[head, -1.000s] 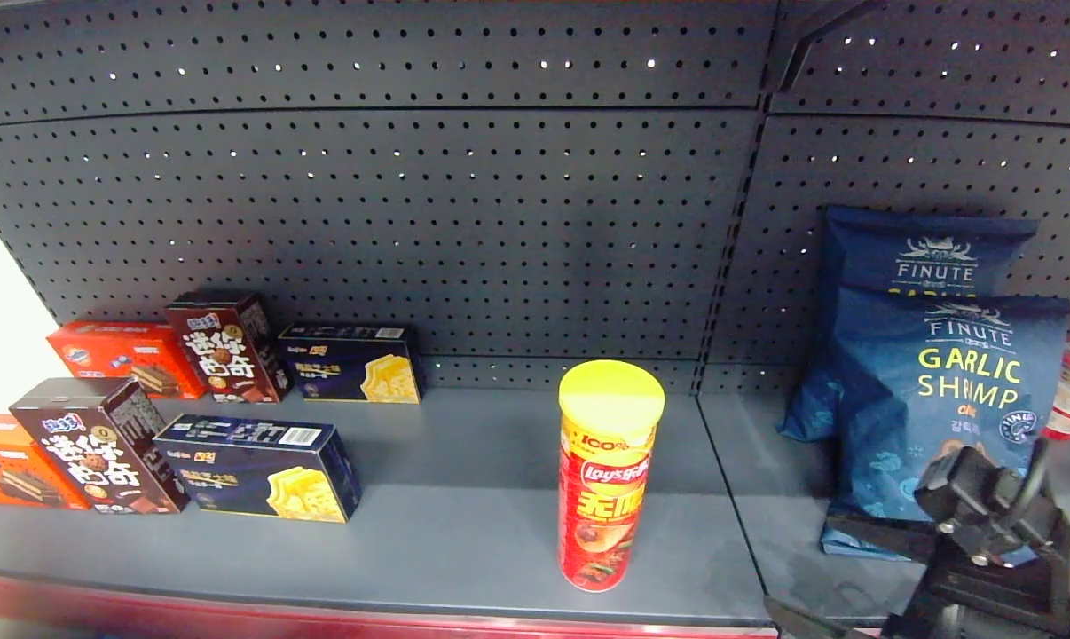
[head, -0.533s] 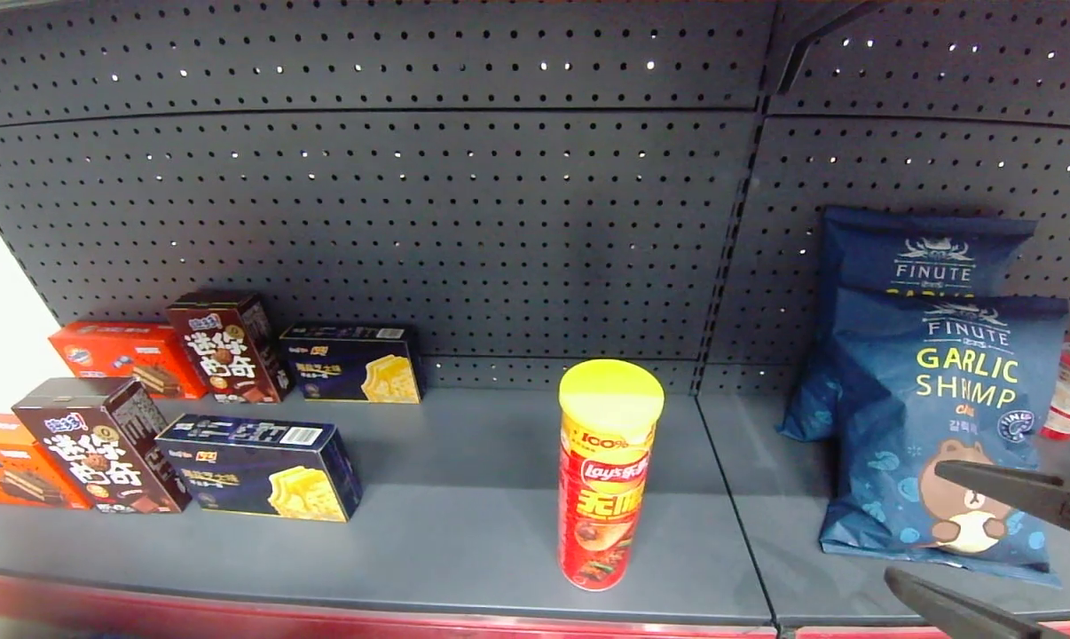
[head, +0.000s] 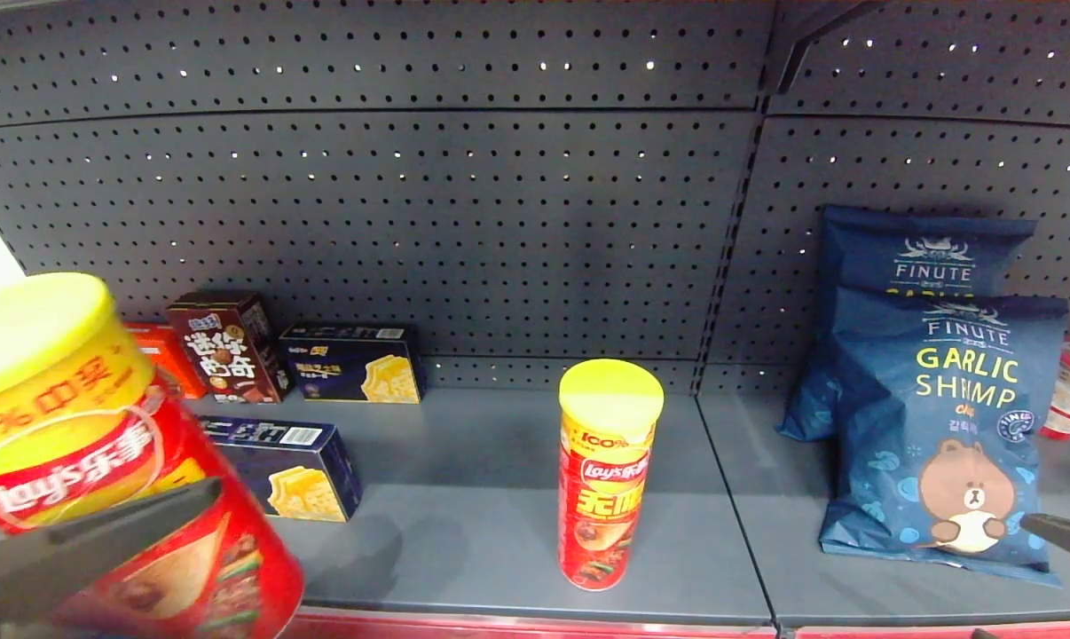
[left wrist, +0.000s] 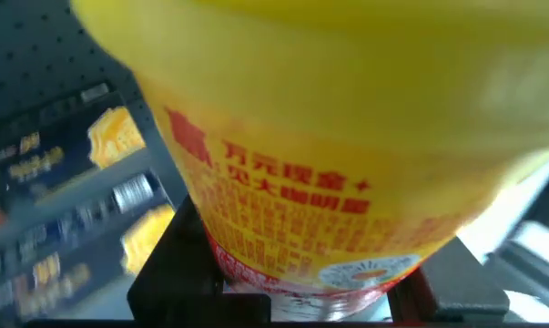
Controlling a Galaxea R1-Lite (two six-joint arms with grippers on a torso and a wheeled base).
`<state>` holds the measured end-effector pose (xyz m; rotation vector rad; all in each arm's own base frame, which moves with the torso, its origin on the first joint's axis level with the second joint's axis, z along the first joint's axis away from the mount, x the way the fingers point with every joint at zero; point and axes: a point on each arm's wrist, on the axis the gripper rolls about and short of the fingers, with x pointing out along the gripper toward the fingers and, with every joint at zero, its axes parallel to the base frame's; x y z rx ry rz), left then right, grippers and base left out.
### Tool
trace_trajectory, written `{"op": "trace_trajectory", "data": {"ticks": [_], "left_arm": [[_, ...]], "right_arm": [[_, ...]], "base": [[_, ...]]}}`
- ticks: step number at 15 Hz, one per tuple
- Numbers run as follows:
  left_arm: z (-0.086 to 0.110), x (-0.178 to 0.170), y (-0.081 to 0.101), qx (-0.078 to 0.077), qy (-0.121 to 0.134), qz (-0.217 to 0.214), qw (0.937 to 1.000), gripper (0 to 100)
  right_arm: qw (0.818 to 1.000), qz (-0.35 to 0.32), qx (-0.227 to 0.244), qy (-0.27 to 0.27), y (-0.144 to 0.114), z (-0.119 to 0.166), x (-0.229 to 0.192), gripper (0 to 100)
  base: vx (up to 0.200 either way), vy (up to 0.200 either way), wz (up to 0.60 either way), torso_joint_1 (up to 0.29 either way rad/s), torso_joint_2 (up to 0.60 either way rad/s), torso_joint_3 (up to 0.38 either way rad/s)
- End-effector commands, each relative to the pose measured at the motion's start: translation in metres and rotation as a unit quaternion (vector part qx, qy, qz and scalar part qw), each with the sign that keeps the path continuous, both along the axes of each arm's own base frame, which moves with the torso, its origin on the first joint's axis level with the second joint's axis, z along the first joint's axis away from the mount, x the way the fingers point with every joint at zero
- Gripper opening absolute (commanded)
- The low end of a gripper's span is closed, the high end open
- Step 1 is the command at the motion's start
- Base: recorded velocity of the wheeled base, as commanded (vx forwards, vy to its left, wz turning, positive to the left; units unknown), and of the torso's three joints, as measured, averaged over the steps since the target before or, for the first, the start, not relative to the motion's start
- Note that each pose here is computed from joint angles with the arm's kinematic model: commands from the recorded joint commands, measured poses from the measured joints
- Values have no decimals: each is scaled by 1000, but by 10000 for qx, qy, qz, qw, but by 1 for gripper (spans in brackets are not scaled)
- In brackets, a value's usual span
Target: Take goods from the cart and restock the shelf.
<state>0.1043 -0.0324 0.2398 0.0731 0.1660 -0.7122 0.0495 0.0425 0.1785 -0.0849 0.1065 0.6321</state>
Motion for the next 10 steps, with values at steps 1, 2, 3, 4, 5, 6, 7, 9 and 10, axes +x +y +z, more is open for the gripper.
{"op": "trace_trajectory", "data": {"ticks": [1,2,3,4,5,6,7,9,10], "left_arm": [[-6,66,-21,279,362,-159,9988,0],[-1,83,-28,291,382,-213,9986,0],[-1,84,-29,291,382,-221,9986,0],[8,111,-45,274,421,-380,9980,0],[9,124,-53,247,425,-472,9977,0],[7,135,-58,245,481,-522,9972,0],[3,151,-68,270,568,-591,9963,0],[-5,182,-80,263,581,-642,9959,0],[-11,192,-84,259,567,-642,9960,0]], "right_arm": [[10000,3,4,18,-4,-4,-4,100],[10000,3,-49,74,-4,-8,-4,100],[10000,2,-48,84,-4,-8,-4,100],[9998,-15,24,184,-4,-10,-4,100],[9998,-18,32,199,-4,-10,-4,100],[9998,-18,32,199,-4,-10,-4,100],[9998,-18,37,193,-4,-10,-4,100],[9998,-41,58,180,-5,-10,-5,100],[9998,-64,48,191,-5,-10,-4,100]], "base": [[0,0,0,0,0,0],[0,0,0,0,0,0],[0,0,0,0,0,0],[0,0,0,0,0,0],[0,0,0,0,0,0],[0,0,0,0,0,0],[0,0,0,0,0,0],[0,0,0,0,0,0],[0,0,0,0,0,0]]}}
